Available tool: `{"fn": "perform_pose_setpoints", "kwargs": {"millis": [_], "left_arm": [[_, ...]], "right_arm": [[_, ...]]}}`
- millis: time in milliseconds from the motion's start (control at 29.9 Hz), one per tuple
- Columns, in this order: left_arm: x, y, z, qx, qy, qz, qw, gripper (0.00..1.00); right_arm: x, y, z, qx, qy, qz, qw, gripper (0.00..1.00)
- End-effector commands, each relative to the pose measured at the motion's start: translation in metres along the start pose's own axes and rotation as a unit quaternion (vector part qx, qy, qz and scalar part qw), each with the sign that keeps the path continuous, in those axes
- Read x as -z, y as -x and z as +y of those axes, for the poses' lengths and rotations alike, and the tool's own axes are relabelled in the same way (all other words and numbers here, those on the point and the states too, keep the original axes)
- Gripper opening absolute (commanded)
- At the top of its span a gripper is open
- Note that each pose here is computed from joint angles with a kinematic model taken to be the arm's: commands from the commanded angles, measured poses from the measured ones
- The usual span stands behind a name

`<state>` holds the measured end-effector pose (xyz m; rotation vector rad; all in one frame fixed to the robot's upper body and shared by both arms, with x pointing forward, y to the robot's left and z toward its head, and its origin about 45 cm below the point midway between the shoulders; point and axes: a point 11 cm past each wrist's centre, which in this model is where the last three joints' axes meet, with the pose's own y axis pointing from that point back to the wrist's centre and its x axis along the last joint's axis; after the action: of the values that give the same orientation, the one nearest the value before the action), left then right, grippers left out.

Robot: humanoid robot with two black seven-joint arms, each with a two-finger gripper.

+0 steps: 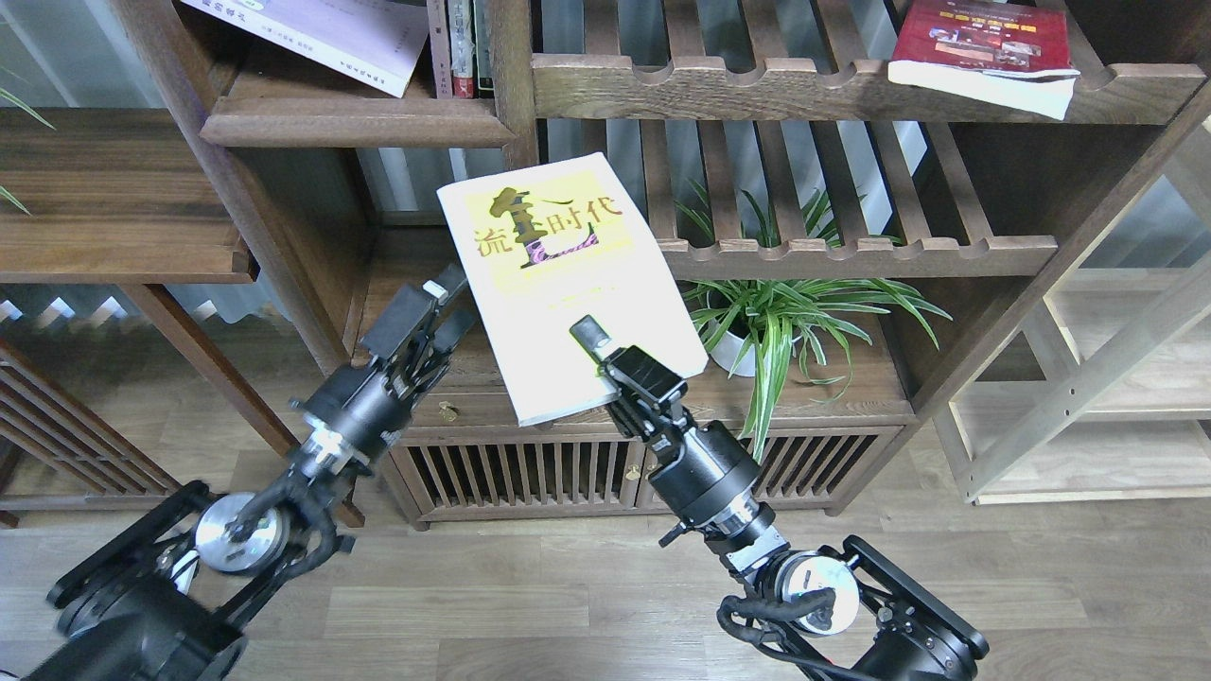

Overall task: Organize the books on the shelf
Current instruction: 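Lower the white book and grasp its edge with the left gripper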

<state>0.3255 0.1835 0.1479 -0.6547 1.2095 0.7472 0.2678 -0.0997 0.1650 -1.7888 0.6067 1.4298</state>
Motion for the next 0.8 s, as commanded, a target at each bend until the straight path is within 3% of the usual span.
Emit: {"fn": "perform_pose_setpoints", "kwargs": {"millis": [0,769], "left_arm": [[-0.007,-0.016,0.022,-0.031,-0.002,-0.013,0.999,0.98],[-0.005,0.037,-0.002,0.048,-0.009,0.012,0.999,0.97]], "right_arm": [[0.004,0.002,-0.003,0.004,-0.004,0.002,1.000,0.02],[-0.001,-0.003,0.001,-0.005,0.002,-0.001,1.000,0.02]]}}
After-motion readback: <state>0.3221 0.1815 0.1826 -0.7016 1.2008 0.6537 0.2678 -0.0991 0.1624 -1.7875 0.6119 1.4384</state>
